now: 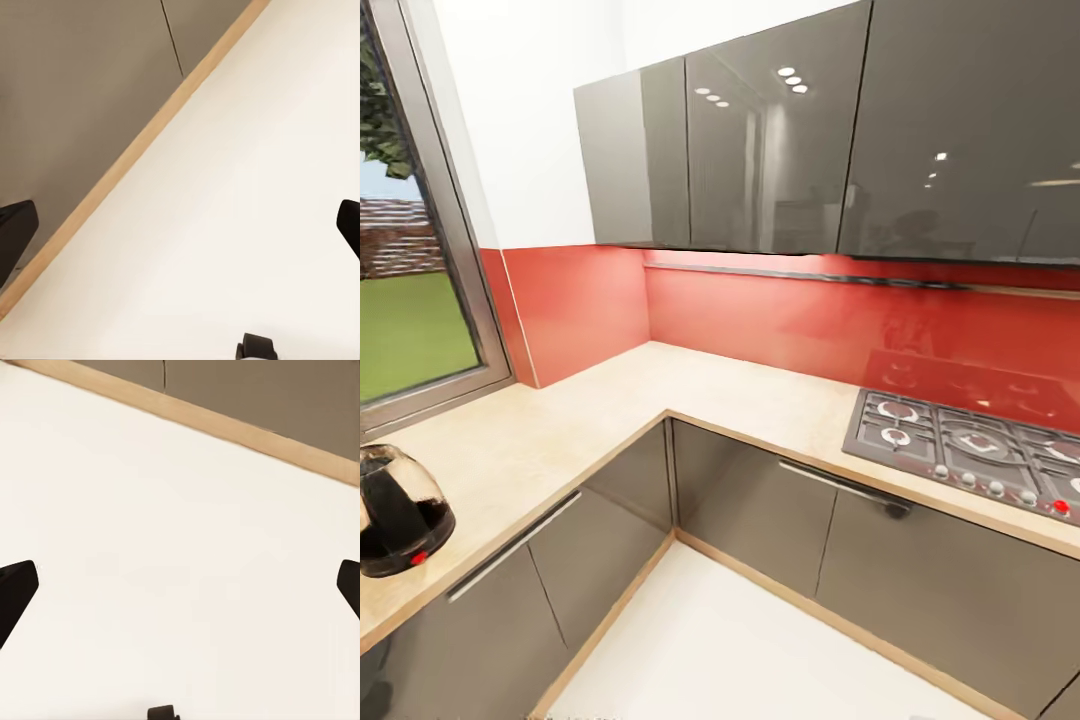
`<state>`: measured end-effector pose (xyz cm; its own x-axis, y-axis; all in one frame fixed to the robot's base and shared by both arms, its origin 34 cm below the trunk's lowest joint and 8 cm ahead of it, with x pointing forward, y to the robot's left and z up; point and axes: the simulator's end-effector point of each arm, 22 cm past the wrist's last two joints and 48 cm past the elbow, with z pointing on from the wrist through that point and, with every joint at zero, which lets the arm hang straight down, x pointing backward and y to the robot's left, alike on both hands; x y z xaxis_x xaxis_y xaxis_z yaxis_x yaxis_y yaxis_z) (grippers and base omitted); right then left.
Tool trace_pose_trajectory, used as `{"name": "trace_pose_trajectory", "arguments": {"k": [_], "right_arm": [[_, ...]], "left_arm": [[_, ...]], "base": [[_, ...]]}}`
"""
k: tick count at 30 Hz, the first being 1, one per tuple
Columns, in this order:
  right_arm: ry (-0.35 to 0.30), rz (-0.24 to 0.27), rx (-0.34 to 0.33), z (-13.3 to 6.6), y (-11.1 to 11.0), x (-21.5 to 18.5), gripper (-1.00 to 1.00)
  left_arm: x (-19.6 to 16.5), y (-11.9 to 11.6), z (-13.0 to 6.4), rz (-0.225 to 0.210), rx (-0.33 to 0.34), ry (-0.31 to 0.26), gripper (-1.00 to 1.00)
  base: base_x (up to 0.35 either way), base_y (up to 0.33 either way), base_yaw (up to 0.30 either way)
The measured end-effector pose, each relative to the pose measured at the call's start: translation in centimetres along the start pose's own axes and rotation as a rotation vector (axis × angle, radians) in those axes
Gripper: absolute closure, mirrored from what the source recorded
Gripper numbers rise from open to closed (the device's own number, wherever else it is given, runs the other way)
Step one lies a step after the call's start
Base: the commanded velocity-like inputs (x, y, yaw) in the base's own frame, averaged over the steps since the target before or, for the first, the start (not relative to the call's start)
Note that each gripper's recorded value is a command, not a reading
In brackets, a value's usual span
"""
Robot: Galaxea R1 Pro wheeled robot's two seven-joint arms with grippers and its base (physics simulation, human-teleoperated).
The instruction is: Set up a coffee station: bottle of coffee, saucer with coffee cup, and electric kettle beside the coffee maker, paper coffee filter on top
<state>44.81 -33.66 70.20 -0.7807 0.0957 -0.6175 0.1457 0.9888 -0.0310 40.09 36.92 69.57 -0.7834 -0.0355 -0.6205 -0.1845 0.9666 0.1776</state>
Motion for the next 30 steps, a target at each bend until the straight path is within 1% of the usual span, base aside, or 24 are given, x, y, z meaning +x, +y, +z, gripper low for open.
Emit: {"name": "trace_pose_trajectory", "arguments": {"k": [30], "right_arm": [[0.002, 0.001, -0.002, -0.01, 0.14, 0.10, -1.00]], "left_arm": [[-0.02, 0.13, 0.01, -0.003, -0.002, -0.001, -1.00]], "base": [[0.000, 0.000, 0.275]]}}
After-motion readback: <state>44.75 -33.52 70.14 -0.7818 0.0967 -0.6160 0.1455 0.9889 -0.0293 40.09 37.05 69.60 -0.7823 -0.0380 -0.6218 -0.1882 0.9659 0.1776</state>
